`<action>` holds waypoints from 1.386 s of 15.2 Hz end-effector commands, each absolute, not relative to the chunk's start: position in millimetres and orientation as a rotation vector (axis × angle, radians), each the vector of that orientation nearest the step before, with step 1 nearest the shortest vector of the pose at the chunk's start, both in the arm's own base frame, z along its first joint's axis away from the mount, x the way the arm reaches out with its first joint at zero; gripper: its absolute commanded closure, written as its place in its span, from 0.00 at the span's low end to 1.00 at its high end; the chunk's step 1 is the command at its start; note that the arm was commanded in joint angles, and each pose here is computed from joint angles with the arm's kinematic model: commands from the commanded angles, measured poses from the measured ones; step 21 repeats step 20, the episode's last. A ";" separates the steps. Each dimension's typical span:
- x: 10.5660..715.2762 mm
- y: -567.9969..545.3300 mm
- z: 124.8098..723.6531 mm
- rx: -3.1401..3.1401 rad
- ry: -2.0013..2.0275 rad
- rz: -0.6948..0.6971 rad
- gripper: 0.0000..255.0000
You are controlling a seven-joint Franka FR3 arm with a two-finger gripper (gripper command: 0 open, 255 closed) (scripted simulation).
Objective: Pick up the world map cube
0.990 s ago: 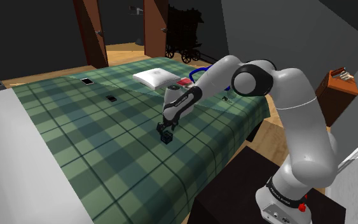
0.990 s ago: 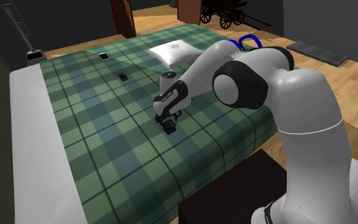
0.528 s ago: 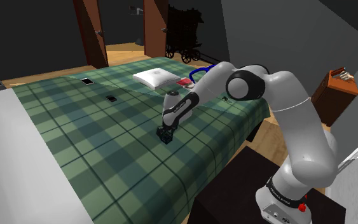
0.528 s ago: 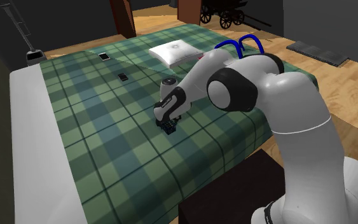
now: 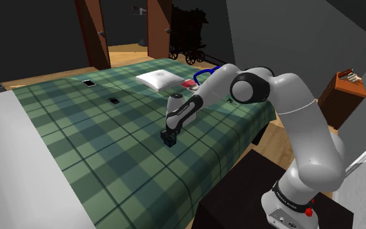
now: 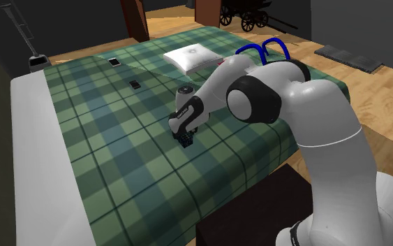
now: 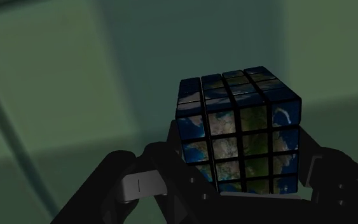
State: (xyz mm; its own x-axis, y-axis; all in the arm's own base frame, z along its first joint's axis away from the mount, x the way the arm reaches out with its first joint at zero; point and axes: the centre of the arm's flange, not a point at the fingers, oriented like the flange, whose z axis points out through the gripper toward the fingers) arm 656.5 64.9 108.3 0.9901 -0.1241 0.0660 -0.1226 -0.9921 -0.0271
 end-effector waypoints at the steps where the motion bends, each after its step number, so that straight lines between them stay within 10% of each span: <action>1: 655.9 65.2 107.0 -3.111 0.193 -0.101 1.00; 21: 654.7 64.5 187.2 -3.111 0.193 -0.101 1.00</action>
